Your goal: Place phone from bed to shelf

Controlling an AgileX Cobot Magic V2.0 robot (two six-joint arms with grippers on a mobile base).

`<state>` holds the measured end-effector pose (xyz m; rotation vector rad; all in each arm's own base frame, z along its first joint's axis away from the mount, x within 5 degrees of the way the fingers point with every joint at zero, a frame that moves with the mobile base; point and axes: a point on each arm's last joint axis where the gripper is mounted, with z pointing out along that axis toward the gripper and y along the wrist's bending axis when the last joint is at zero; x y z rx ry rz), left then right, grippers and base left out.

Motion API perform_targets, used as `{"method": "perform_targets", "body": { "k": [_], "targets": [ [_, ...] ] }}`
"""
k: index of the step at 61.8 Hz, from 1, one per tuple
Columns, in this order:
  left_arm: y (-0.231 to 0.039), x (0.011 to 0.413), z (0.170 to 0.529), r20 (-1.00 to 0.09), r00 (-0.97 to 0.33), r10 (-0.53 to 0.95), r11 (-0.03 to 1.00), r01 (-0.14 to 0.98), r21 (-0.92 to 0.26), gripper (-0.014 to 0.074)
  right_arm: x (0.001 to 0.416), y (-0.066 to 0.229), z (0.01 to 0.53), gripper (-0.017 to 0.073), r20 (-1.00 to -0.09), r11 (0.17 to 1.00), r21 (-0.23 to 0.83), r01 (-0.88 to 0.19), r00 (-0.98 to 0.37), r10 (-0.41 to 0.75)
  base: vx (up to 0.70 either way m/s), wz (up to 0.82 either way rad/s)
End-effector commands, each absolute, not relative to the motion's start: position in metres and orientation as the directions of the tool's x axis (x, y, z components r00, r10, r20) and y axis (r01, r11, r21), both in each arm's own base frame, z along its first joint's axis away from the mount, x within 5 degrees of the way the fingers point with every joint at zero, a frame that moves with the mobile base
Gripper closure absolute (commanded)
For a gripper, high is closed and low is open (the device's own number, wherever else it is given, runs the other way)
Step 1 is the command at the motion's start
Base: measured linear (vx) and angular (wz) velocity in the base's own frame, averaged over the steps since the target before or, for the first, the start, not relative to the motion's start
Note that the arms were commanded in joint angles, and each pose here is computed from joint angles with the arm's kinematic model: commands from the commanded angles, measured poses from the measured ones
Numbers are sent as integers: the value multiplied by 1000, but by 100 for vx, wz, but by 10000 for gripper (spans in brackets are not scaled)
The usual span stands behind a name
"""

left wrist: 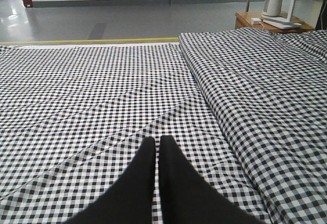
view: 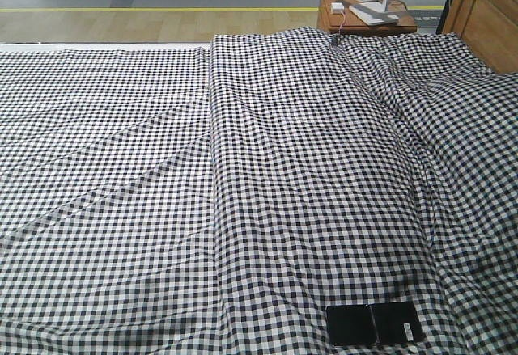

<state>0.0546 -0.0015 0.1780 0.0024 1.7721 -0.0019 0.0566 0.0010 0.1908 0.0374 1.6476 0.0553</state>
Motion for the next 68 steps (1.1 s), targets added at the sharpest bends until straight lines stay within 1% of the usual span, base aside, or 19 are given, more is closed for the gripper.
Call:
{"method": "perform_targets", "body": {
  "k": [1,68],
  "targets": [
    [-1,55,184,-992,-125,-12,1000,-6,-12,593,57,0,195,564,-999,999,41,-5,-5,41,0,0],
    [-1,55,184,-992,-125,-12,1000,-6,-12,593,57,0,196,564,-999,999,41,-5,2,41,0,0]
  ]
}}
